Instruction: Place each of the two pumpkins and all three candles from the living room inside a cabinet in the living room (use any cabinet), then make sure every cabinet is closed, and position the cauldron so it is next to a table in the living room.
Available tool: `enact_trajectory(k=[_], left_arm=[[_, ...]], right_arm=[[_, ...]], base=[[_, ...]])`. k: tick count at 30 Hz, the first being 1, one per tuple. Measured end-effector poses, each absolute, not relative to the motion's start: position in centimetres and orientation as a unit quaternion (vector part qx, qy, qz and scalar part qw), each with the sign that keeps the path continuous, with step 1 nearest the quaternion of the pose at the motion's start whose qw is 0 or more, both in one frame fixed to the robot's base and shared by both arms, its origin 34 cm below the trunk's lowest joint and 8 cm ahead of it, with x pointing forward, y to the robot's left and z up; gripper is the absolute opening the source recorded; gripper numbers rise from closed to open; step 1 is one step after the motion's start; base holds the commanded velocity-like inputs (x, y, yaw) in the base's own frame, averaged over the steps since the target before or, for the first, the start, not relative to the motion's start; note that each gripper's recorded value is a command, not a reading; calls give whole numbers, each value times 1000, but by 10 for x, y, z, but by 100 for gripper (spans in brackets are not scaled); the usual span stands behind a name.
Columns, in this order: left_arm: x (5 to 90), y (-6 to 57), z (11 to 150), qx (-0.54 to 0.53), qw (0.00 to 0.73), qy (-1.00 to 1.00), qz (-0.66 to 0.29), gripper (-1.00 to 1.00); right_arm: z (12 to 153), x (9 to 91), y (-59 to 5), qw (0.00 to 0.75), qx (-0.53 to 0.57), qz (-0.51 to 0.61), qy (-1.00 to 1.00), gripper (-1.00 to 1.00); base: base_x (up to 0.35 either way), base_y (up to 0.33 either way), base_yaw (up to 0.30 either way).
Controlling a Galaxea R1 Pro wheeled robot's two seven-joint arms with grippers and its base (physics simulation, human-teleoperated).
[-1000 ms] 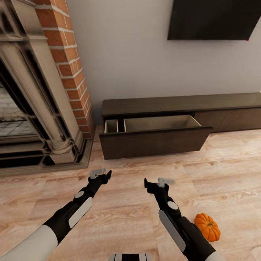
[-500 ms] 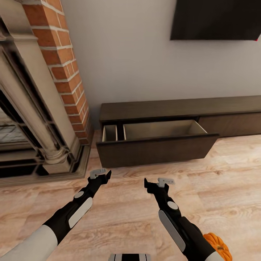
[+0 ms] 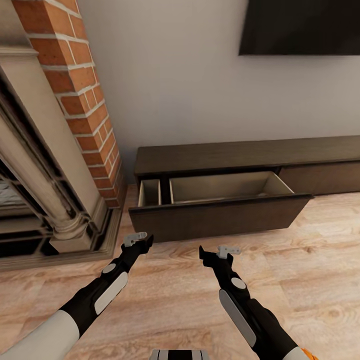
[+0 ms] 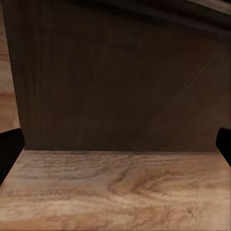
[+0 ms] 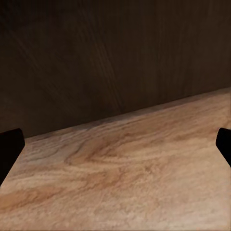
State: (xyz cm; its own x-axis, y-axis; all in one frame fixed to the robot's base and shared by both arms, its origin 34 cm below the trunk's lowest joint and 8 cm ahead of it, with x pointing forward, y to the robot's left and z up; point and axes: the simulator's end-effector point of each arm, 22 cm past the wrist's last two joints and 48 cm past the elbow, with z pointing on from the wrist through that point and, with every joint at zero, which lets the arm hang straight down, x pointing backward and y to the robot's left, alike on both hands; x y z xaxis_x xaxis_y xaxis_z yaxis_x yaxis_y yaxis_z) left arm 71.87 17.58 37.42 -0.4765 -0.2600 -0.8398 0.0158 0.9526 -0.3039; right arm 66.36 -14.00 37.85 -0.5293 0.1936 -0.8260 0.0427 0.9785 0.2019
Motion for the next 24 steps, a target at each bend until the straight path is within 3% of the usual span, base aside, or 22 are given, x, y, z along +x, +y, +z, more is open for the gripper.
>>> enact_trajectory(k=[24], left_arm=[[710, 176, 334, -76, 480, 864, -134, 100]], right_arm=[[341, 656, -142, 453, 72, 76, 885, 100]], base=[[6, 0, 0]])
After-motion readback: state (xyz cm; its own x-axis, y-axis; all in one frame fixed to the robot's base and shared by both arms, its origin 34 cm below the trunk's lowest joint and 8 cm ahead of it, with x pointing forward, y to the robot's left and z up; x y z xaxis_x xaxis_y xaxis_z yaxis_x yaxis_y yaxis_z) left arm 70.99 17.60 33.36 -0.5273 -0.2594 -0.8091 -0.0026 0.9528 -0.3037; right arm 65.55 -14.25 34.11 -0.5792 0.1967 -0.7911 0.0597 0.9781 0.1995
